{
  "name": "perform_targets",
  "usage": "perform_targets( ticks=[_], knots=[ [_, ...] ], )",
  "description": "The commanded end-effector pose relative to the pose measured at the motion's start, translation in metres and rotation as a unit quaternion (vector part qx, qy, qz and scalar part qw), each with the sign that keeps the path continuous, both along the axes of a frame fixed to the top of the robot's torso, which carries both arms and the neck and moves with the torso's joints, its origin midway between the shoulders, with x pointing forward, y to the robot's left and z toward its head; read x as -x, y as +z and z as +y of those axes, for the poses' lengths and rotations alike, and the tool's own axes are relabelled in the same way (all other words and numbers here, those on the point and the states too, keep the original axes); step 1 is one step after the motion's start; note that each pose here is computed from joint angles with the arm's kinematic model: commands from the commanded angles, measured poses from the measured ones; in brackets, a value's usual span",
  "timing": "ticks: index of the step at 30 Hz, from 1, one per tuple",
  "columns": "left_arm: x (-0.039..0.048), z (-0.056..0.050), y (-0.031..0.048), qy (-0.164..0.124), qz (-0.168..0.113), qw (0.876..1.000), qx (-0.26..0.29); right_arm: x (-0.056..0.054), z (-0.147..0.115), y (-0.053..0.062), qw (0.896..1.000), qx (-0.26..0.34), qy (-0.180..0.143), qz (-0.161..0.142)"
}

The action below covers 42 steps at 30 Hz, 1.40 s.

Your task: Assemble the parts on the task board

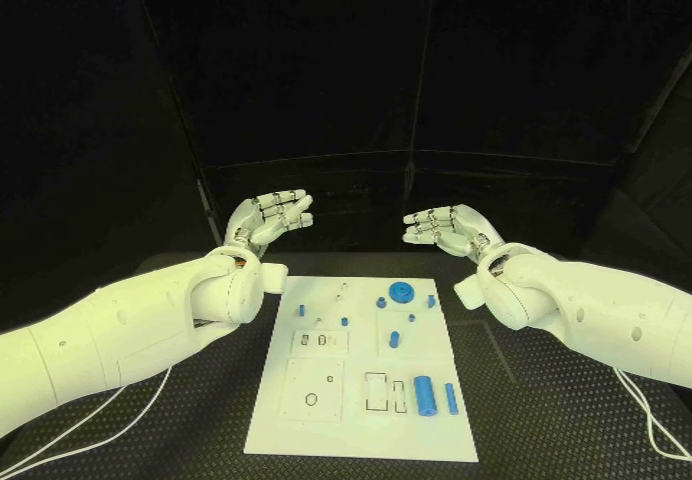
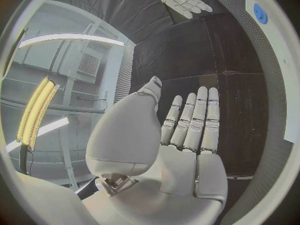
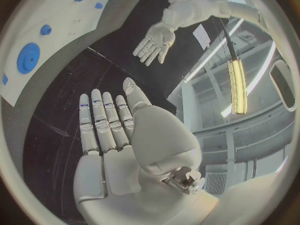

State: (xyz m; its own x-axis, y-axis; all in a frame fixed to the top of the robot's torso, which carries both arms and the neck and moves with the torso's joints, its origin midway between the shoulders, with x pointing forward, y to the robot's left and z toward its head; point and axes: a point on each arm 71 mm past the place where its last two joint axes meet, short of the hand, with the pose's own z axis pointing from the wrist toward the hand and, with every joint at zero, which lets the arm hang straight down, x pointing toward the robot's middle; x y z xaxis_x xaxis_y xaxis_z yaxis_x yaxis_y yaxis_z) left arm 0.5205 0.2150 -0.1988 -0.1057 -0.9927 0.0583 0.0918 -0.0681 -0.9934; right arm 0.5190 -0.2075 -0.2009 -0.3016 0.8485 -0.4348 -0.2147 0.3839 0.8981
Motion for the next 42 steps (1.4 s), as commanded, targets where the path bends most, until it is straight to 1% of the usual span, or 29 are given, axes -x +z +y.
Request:
perform_targets(
  ticks=[1, 2, 6, 10, 11, 15, 20, 23, 27, 36, 42],
  knots=[
    [0.0033, -0.003, 0.0057, -0.029, -0.020, 0.999, 0.001, 0.003, 0.008, 0.003, 0.986, 0.147, 0.041, -0.073],
    [0.0044, -0.002, 0.0063, -0.032, -0.021, 0.999, 0.000, 0.003, 0.008, 0.003, 0.983, 0.161, 0.045, -0.076],
    [0.0116, 0.000, 0.0100, -0.049, -0.026, 0.998, -0.003, 0.006, 0.010, 0.003, 0.967, 0.233, 0.060, -0.088],
    [0.0220, -0.001, 0.0149, -0.069, -0.027, 0.997, 0.000, 0.006, 0.013, 0.006, 0.948, 0.294, 0.065, -0.100],
    [0.0269, -0.002, 0.0172, -0.078, -0.027, 0.997, 0.002, 0.007, 0.015, 0.007, 0.940, 0.316, 0.067, -0.105],
    [0.0376, -0.006, 0.0221, -0.097, -0.028, 0.995, 0.009, 0.009, 0.020, 0.009, 0.921, 0.364, 0.071, -0.114],
    [0.0468, -0.010, 0.0263, -0.113, -0.028, 0.993, 0.015, 0.010, 0.028, 0.010, 0.903, 0.406, 0.070, -0.126],
    [0.0502, -0.012, 0.0275, -0.119, -0.028, 0.992, 0.018, 0.010, 0.032, 0.010, 0.896, 0.418, 0.070, -0.132],
    [0.0532, -0.015, 0.0280, -0.126, -0.026, 0.991, 0.021, 0.011, 0.039, 0.010, 0.891, 0.426, 0.074, -0.137],
    [0.0556, -0.017, 0.0269, -0.131, -0.024, 0.991, 0.023, 0.011, 0.052, 0.010, 0.884, 0.435, 0.087, -0.145],
    [0.0563, -0.017, 0.0264, -0.132, -0.023, 0.991, 0.024, 0.010, 0.055, 0.009, 0.881, 0.441, 0.088, -0.147]
  ],
)
